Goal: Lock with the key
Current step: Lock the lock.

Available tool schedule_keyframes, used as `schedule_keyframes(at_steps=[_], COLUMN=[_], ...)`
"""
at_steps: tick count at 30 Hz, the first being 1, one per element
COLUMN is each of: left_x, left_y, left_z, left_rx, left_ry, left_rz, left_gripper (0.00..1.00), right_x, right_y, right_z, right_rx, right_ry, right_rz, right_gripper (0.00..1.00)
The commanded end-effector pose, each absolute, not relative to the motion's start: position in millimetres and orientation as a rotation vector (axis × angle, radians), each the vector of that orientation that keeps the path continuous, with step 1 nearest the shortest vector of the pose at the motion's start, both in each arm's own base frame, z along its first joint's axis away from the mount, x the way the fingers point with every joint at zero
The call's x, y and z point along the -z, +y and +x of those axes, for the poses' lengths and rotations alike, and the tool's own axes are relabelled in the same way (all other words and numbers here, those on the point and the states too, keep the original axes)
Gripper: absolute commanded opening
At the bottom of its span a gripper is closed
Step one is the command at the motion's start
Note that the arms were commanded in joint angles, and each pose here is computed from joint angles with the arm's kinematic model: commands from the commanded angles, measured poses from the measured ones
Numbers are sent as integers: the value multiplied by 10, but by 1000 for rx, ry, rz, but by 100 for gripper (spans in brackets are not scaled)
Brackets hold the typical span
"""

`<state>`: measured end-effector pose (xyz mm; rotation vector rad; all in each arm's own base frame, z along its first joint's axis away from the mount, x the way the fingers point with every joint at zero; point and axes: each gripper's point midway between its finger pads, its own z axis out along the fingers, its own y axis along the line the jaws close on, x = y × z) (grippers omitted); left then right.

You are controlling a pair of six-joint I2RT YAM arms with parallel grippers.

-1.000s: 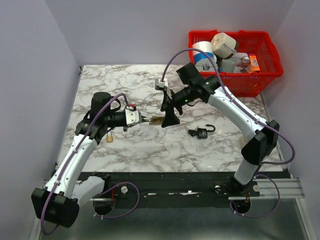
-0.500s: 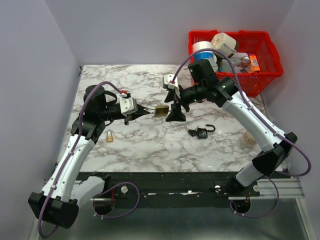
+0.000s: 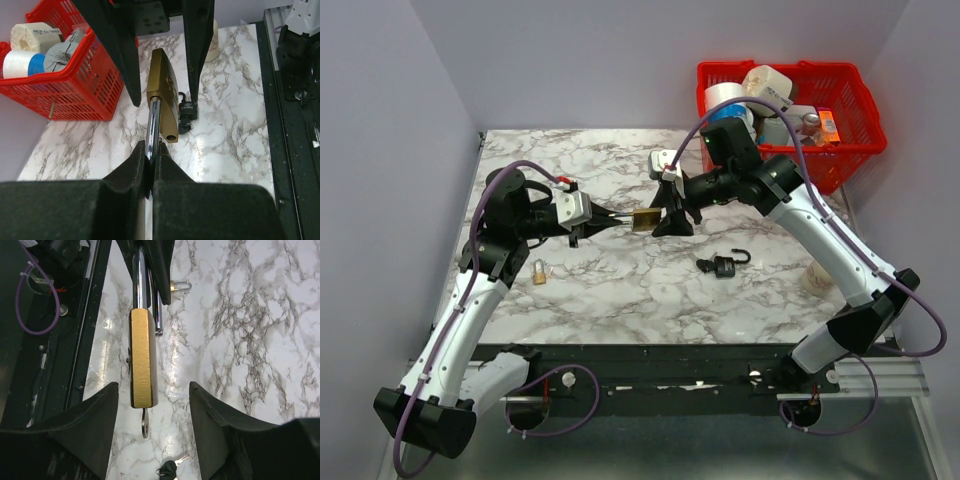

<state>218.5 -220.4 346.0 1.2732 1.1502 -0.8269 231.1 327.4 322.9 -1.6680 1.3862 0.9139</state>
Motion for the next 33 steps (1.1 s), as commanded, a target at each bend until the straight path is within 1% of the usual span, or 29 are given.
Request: schedule_keyframes(at_steps=[1,2,3,5,8,9,11,12,14,21,29,33], left_x=[-3854,-3860,-3853,-3844,-3821,-3831,-3819,-3830,-3828,-3835,-3839,-3855], left_y=[-2265,-2267,-2271,-2275,-2279,-2280,-2288,-2291,-2300,-2322,-2360,-2382], left_z=[2078,2077,2075,2081,2103,2107,2117,2118,2116,2086,2135,2145], left_rx=[808,811,815,816,819,818,829,830,839,871,970,979], left_ry=[978,977,981,984,1002,1003,1017,1013,1019,1037,1142,1139], left_rz=[1311,1313,1314,1315,1309,1306,1299,1298,1297,1289,1220,1211], left_gripper=[0,0,0,0,0,0,0,0,0,0,0,0], right_x=[-3327,-3323,-3322,-3339,-3371,-3374,-3372,-3383,-3367,-3389,-3489,-3494], right_y=[3353,3364,3369,3378,3395,3400,3401,3404,3412,3437,3460,3471], right_z=[2319,2337,2350,2354,2364,2366,2360,2358,2364,2426,2550,2522], right_rx=[-936,-933,-929,-924,-926,-928,-933,-935,-935,-905,-827,-841], right_ry=[1340,1338,1338,1330,1318,1317,1318,1315,1320,1329,1288,1275], right_rz=[-1673,-1674,-1673,-1673,-1666,-1665,-1667,-1667,-1669,-1635,-1568,-1572], right_gripper=[59,57,52,48,34,25,14,7,1,1,1,1])
